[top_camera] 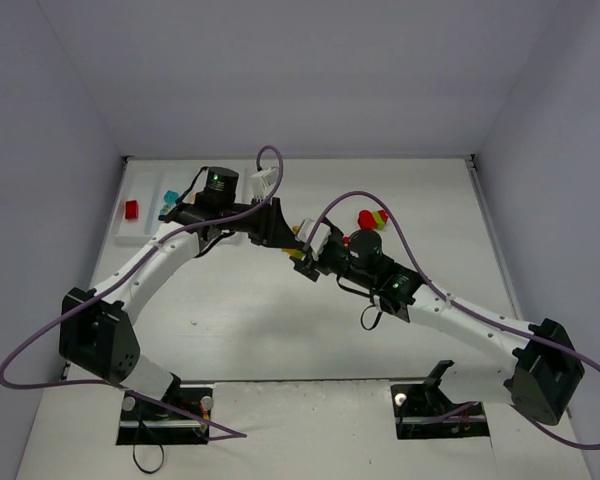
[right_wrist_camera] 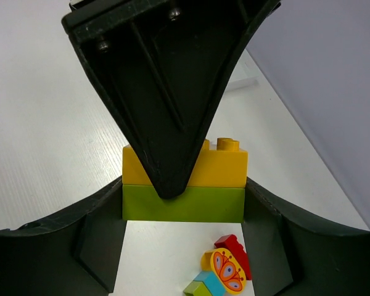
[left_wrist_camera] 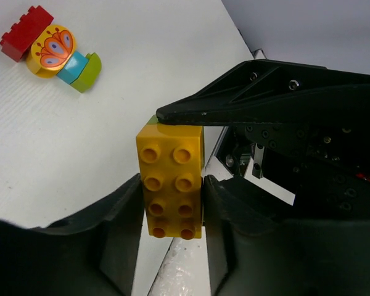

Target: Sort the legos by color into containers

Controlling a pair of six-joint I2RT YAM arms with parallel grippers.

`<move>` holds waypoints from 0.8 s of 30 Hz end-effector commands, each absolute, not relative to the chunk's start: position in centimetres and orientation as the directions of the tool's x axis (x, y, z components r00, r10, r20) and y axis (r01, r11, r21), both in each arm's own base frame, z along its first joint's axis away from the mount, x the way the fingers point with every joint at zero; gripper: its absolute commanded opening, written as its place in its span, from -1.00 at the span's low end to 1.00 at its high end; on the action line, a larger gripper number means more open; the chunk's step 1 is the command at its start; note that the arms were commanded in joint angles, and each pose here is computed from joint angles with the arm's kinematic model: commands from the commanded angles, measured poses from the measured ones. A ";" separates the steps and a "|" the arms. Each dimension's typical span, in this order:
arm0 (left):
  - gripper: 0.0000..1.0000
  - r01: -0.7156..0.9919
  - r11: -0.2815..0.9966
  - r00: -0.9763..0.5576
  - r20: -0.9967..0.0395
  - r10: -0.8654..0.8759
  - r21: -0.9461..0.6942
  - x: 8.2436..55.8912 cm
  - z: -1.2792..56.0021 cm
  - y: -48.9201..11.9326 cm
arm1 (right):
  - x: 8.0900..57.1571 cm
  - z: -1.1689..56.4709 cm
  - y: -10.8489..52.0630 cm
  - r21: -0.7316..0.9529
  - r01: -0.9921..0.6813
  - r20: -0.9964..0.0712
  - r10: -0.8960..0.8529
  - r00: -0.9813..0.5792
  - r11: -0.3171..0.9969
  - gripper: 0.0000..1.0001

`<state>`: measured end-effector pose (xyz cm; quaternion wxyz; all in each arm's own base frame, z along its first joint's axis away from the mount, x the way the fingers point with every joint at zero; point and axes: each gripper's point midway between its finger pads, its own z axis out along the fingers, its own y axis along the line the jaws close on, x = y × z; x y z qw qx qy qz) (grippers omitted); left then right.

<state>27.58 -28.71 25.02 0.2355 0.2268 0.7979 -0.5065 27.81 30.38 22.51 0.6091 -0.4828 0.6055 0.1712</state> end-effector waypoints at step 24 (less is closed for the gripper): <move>-1.00 0.686 0.301 -0.718 -0.683 0.134 -0.662 27.2 27.7 -29.5 | 29.1 26.3 29.4 -0.405 -0.734 -0.911 -0.309 0.274 0.545 0.43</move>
